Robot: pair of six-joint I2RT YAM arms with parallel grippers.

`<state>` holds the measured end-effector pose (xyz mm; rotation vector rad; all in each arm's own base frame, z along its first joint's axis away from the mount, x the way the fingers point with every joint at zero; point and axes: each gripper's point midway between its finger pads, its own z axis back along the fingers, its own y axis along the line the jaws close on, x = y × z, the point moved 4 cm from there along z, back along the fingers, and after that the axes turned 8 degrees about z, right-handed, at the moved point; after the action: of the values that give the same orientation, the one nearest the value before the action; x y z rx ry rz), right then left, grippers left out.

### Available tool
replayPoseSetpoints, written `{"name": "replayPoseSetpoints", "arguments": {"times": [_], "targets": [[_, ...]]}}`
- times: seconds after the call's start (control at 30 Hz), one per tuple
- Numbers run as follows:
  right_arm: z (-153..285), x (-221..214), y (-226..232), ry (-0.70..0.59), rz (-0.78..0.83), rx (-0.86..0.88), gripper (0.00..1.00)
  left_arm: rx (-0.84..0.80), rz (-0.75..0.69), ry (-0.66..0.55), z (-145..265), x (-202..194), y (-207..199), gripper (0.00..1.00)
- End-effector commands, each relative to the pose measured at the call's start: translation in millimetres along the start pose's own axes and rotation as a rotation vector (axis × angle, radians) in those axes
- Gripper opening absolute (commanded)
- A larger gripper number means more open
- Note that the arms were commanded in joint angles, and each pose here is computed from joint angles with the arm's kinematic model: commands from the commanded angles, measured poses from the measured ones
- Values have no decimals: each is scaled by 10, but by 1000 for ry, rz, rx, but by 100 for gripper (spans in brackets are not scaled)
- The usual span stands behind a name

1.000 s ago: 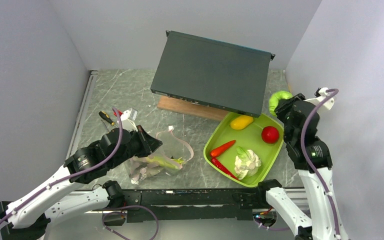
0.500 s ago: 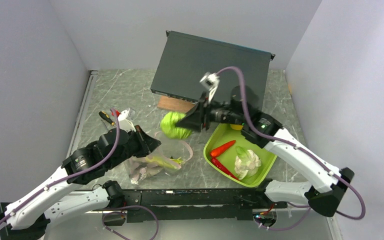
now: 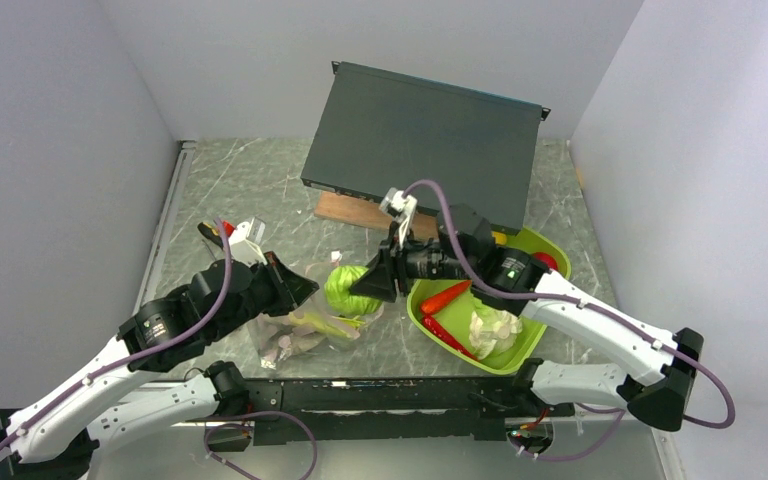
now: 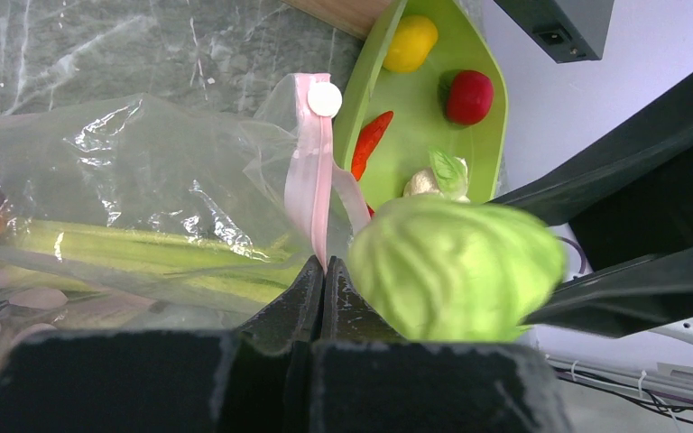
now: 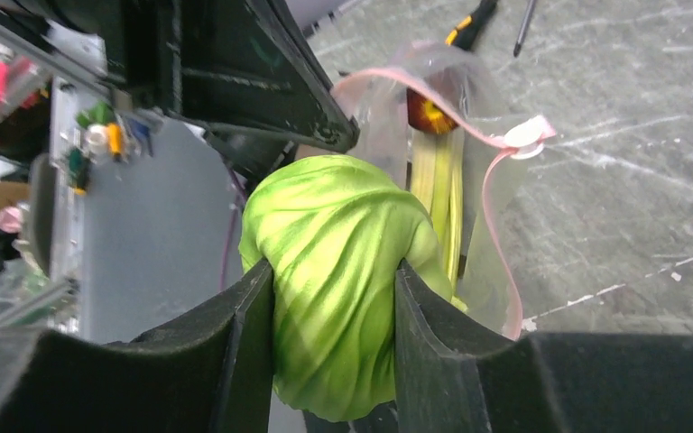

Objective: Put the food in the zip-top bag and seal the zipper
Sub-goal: Place the fake vegetable in the zipper food storage bag.

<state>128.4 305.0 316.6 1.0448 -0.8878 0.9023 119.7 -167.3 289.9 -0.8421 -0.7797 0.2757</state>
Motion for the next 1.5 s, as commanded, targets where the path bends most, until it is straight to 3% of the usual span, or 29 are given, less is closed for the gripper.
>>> {"name": "replayPoseSetpoints", "arguments": {"times": [0.0, 0.27, 0.5, 0.8, 1.0, 1.17, 1.27, 1.37, 1.47], "targets": [[-209, -91, -52, 0, 118, -81, 0, -38, 20, -34, 65, 100, -115, 0], [-623, -202, -200, -127, 87, -261, 0, -72, 36, -4, 87, 60, -161, 0], [-731, -140, -249, -239, 23, -281, 0, -153, 52, 52, 111, 6, -319, 0], [-648, -159, -228, -266, 12, -271, 0, -337, 56, 114, 195, 2, -695, 0], [-567, -278, -275, -259, 12, -299, 1, -260, 47, 109, 83, -38, -561, 0], [-697, -422, -262, -224, -18, -254, 13, -206, 67, 80, 41, -53, -402, 0], [-794, -455, -243, -244, -52, -220, 32, -206, 80, 66, 64, -38, -381, 0], [-933, -578, -268, -229, -74, -198, 60, -214, 85, 58, 87, -16, -399, 0], [-978, -596, -262, -208, -96, -199, 78, -211, 84, 54, 104, 4, -411, 0]]}}
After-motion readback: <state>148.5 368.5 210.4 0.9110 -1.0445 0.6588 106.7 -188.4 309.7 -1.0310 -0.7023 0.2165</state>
